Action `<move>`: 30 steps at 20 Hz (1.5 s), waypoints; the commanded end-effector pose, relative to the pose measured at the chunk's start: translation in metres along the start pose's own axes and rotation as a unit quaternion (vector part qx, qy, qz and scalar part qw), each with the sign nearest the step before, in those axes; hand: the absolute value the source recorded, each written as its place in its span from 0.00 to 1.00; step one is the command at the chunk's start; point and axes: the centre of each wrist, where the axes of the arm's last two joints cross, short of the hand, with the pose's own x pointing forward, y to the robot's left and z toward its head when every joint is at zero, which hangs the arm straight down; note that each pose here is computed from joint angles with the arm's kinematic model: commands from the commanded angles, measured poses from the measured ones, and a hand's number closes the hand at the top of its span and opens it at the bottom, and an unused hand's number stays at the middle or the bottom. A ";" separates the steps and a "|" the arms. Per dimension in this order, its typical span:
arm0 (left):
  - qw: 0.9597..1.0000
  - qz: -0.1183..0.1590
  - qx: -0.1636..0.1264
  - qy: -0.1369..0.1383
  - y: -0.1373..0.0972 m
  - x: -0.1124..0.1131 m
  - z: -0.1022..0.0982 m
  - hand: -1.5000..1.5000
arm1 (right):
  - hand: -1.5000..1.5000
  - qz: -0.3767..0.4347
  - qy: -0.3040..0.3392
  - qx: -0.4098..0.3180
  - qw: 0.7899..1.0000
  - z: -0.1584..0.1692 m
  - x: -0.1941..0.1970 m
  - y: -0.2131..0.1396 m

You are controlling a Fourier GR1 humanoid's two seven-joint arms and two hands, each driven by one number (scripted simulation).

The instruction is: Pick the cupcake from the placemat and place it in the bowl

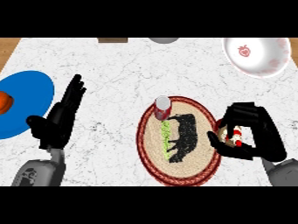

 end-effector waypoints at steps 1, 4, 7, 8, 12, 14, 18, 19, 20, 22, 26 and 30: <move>1.000 0.004 -0.005 0.004 -0.007 -0.001 0.015 0.50 | 1.00 0.028 0.003 -0.040 0.999 -0.015 0.024 -0.014; 1.000 0.000 -0.001 0.002 -0.005 -0.010 0.000 0.50 | 1.00 0.056 0.028 -0.045 0.997 -0.019 0.027 -0.042; 1.000 -0.001 -0.005 0.001 -0.014 0.005 -0.001 0.50 | 1.00 0.060 0.033 -0.056 0.996 -0.046 0.052 -0.053; 1.000 0.001 -0.016 -0.005 -0.001 -0.003 0.007 0.50 | 1.00 0.067 0.036 -0.061 0.995 -0.035 0.037 -0.061; 1.000 -0.002 -0.014 -0.002 0.011 0.002 -0.007 0.50 | 1.00 0.058 0.055 -0.094 0.992 -0.059 0.044 -0.082; 1.000 -0.002 -0.011 0.001 -0.003 0.002 0.006 0.50 | 1.00 0.086 0.078 -0.100 0.988 -0.087 0.038 -0.078; 1.000 -0.001 -0.005 0.001 -0.007 -0.006 0.008 0.50 | 1.00 0.088 0.097 -0.096 0.987 -0.108 0.030 -0.114; 1.000 0.001 -0.007 -0.009 -0.013 0.006 0.001 0.50 | 1.00 0.134 0.107 -0.096 0.980 -0.122 0.022 -0.086; 1.000 -0.002 -0.013 -0.009 -0.016 -0.008 0.006 0.50 | 1.00 0.160 0.118 -0.102 0.975 -0.098 0.002 -0.092; 1.000 0.001 -0.012 -0.005 -0.006 -0.009 0.007 0.50 | 1.00 0.172 0.131 -0.095 0.972 -0.111 -0.004 -0.103; 1.000 0.008 -0.020 -0.005 -0.018 0.000 -0.002 0.50 | 1.00 0.250 0.136 -0.099 0.954 -0.123 -0.036 -0.121; 1.000 0.002 -0.028 -0.006 -0.007 -0.002 -0.001 0.50 | 1.00 0.264 0.169 -0.106 0.944 -0.131 -0.068 -0.134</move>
